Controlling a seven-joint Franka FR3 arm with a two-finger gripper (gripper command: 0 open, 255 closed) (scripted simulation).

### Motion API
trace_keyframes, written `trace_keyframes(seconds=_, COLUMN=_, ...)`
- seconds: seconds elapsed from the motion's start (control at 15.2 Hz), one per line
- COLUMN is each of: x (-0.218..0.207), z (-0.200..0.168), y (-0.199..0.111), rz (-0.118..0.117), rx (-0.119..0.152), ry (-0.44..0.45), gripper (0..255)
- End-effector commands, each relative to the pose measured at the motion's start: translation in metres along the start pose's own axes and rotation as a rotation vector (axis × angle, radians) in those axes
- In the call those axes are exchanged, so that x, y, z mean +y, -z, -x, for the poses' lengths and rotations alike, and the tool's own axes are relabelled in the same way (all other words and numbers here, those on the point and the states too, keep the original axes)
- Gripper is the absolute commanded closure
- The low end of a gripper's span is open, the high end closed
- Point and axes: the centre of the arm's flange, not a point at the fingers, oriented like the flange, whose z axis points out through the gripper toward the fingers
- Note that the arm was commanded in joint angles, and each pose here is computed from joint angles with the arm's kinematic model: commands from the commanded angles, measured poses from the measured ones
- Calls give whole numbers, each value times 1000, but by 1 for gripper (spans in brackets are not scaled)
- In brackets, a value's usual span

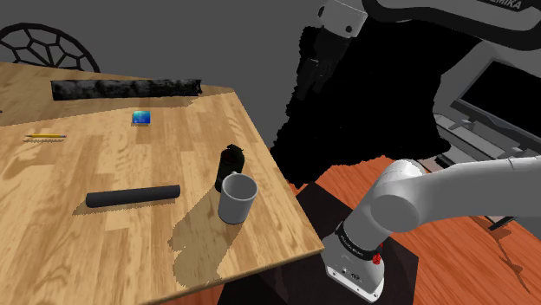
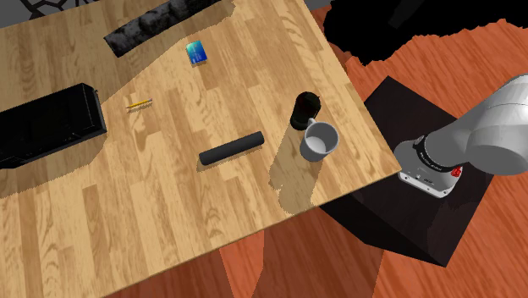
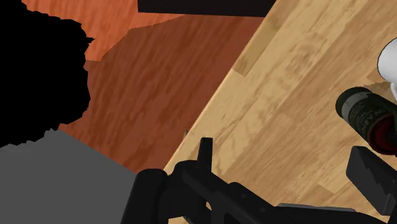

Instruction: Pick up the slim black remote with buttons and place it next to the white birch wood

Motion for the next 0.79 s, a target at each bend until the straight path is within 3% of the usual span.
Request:
trace_keyframes(seconds=0.0, x=0, z=0, y=0, rz=0, rx=0, ry=0, gripper=0)
trace_keyframes(seconds=0.73, x=-85, z=-89, y=-74, rz=-50, rx=-25, ry=292, gripper=0)
